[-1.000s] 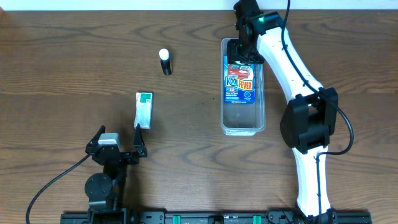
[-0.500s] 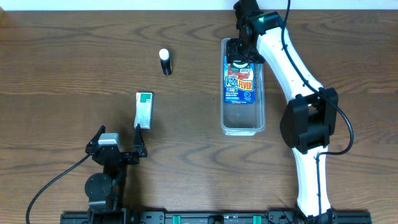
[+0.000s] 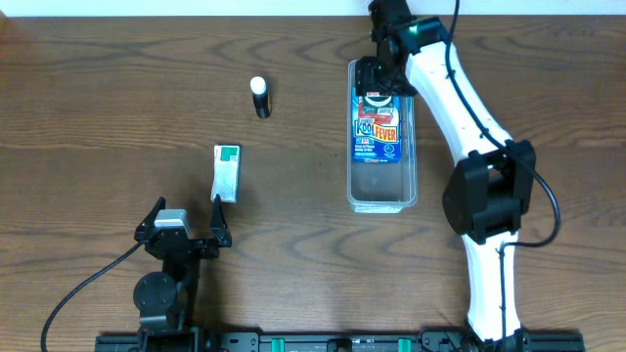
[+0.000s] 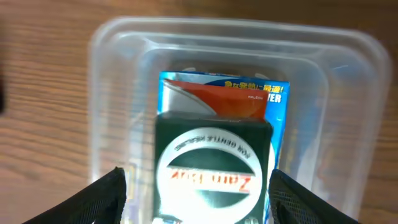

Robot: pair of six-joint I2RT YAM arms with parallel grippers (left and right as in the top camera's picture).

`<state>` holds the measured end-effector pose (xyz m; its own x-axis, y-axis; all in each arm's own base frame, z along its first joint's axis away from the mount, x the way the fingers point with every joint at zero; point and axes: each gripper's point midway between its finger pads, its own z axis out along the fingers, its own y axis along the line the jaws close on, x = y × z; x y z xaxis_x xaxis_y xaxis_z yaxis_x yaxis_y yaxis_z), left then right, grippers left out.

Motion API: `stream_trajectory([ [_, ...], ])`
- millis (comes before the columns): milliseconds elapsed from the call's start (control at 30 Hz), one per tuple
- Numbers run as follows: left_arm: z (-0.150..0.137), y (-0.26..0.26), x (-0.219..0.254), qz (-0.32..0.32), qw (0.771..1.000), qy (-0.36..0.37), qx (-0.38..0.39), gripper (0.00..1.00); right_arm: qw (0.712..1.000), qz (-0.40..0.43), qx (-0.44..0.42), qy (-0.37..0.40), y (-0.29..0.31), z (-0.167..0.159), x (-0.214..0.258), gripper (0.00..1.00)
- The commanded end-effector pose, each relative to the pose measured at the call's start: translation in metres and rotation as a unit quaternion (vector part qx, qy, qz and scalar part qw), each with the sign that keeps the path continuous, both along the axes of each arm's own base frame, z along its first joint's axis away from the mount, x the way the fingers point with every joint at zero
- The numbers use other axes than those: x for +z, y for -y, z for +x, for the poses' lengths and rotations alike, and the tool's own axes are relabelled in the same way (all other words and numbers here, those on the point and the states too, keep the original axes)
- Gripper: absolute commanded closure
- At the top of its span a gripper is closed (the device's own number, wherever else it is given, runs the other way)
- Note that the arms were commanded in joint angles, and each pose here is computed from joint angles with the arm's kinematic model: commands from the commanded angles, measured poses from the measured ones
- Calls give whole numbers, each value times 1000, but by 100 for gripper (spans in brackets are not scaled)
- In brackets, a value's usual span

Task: Pack container
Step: 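Carry the Zam-Buk tin into the container and release it, then withdraw the right gripper to the right side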

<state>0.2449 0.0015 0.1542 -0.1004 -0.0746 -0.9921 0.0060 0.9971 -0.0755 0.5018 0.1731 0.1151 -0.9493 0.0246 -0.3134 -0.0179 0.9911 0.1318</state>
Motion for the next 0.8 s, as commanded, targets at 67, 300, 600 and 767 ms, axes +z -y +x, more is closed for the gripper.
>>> stream_trajectory([
  [67,-1,0,-15,1,1000,-22,-3,2,995,49,-5,82,13,-2,92,29],
  [300,-1,0,-15,1,1000,-22,-3,2,990,12,-57,126,69,-4,135,29],
  [600,-1,0,-15,1,1000,-22,-3,2,976,-72,-190,77,209,-29,129,31],
  [767,-1,0,-15,1,1000,-22,-3,2,953,-67,-290,49,277,-49,124,1],
])
